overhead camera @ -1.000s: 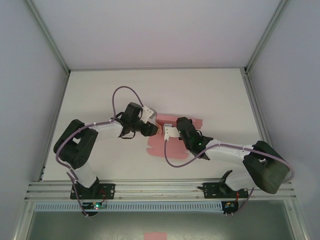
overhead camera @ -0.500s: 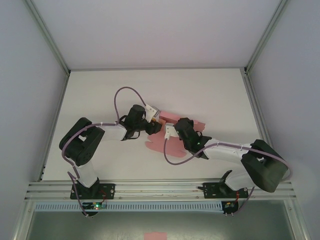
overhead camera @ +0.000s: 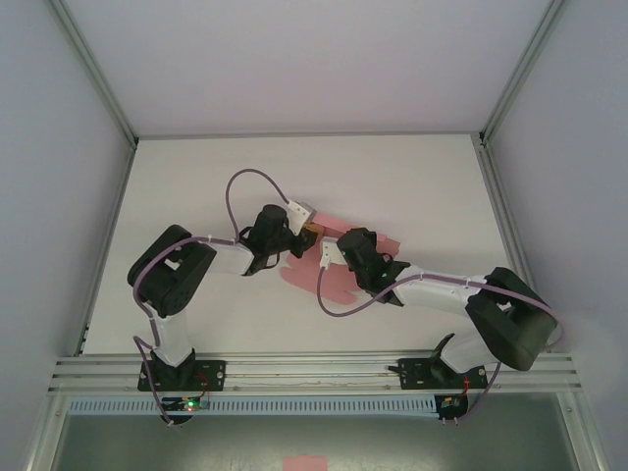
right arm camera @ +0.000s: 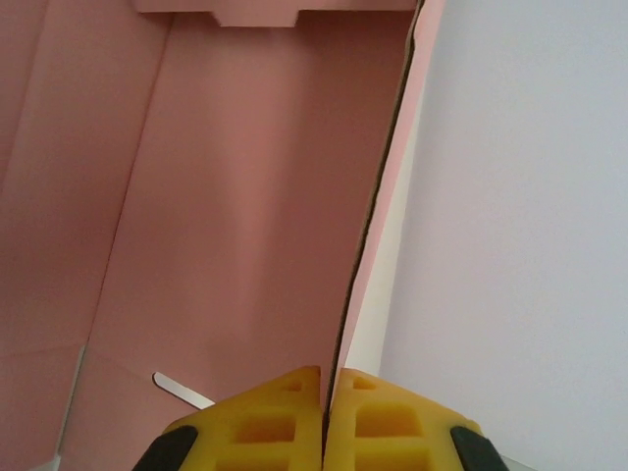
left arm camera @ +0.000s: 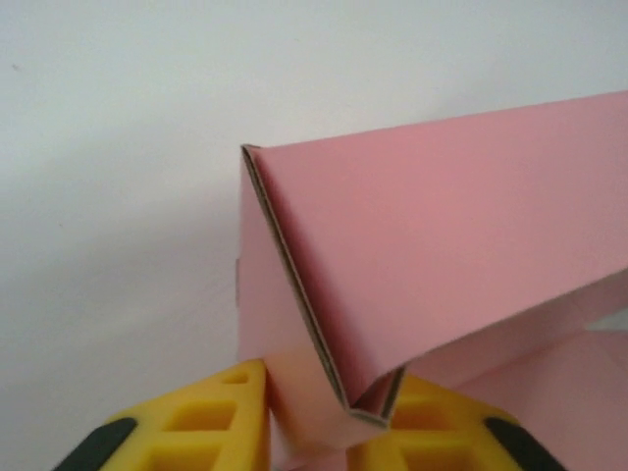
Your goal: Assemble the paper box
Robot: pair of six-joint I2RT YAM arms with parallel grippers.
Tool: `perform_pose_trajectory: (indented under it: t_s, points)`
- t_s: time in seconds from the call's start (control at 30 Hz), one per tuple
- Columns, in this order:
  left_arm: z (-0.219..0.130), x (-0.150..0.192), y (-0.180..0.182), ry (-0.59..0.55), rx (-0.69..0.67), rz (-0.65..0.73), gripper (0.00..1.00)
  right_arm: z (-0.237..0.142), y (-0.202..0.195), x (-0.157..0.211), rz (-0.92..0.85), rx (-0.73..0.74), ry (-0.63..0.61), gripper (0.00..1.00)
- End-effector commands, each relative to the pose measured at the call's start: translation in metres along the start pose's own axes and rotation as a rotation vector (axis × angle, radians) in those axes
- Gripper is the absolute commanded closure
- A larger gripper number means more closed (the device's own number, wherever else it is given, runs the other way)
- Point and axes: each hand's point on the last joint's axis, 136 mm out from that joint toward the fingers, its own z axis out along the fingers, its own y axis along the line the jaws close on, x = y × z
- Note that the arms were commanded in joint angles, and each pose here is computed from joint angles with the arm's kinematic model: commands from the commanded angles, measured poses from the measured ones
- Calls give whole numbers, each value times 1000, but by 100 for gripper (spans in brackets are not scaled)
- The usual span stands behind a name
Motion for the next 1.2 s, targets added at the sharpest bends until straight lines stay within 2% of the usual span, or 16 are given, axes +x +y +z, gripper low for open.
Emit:
perform_pose_trajectory:
  t_s: [0.0,0.07,0.13,0.2,0.27,0.33,0.4,0.5,0.63,0.73,0.9,1.03,1.17]
  points:
    - [9,-50,-11,-147,4,60,79,-9,90,-12,-159,-336,-125,100]
    - [11,-52,-1,-167,-49,13,77,-10,93,-13,-149,-345,-130,100]
    - [11,-53,18,-192,-160,-59,78,-10,93,-14,-137,-354,-127,100]
    - [14,-49,32,-190,-250,-110,84,-10,94,-13,-128,-366,-122,100]
    - [17,-44,43,-166,-331,-157,98,-10,92,-13,-114,-366,-112,100]
    - [15,-36,61,-140,-470,-227,99,-12,91,-9,-96,-377,-94,100]
    - [15,-32,62,-99,-494,-254,99,-15,90,-2,-75,-381,-61,100]
    - [14,-22,69,-106,-581,-313,100,-20,84,7,-22,-371,-33,100]
    - [4,-8,84,-83,-765,-339,100,-28,76,15,65,-381,-27,100]
    - [-7,13,96,-51,-887,-425,100,-30,72,18,89,-383,-9,100]
    - [-18,30,106,-10,-1004,-479,100,-31,77,22,134,-425,3,100]
    - [-44,42,117,-25,-1153,-515,100,-27,76,24,151,-427,22,100]
    - [-54,55,121,-3,-1217,-549,100,-25,70,23,189,-419,12,100]
